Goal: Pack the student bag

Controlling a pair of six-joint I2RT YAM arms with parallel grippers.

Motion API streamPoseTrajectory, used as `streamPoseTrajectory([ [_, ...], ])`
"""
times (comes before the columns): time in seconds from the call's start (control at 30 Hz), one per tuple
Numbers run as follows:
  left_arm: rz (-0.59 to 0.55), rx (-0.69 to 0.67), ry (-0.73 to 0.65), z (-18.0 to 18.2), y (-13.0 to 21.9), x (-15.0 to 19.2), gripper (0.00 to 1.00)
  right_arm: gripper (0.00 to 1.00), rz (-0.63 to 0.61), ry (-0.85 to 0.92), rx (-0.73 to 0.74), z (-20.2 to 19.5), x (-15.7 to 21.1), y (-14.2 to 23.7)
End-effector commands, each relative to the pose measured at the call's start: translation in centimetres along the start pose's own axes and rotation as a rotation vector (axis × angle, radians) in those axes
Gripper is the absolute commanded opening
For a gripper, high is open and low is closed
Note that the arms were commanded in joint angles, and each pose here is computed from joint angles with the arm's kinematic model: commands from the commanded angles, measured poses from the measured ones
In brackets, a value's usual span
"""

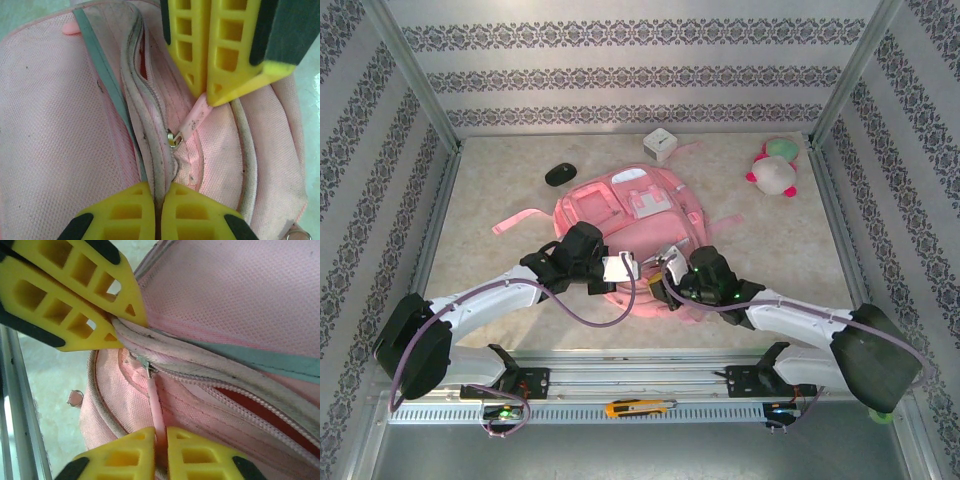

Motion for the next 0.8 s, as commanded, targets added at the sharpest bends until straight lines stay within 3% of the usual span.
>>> streamPoseTrajectory([
  [0.0,-0.072,0.014,0.008,0.4,0.6,-1.1,0.0,0.16,-0.055,0.046,-0.061,0.9,-2.2,-0.5],
  [0.27,-0.097,0.015,0.012,0.5,0.6,-1.4,0.0,0.23,-0.056,0.038,-0.095,1.0,-2.9,-1.6],
  [0.37,-0.08,0.01,0.016,0.5,0.6,-1.2,0.0,0.16,-0.061,0.034,-0.101,1.0,-3.0,-1.5],
  [0.47,-0.043,0.001,0.016,0.5,0.5,-0.8,0.0,0.0,-0.077,0.033,-0.094,1.0,-2.9,-0.7],
  [0.77,0.085,-0.054,0.027,0.7,2.4,1.0,0.0,0.0,-0.12,-0.138,0.06,-2.4,-0.1,4.1],
])
Point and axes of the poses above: each hand's point on the last joint's axis, 136 mm out from that joint toward the fingers, its own y axis back along the fingers, its own z axis along the line the jaws close on, x = y × z, the point moved 10 cm from there along y, back along the fingers, and after that the axes turned 4 degrees about -y, right-handed, at the moved point
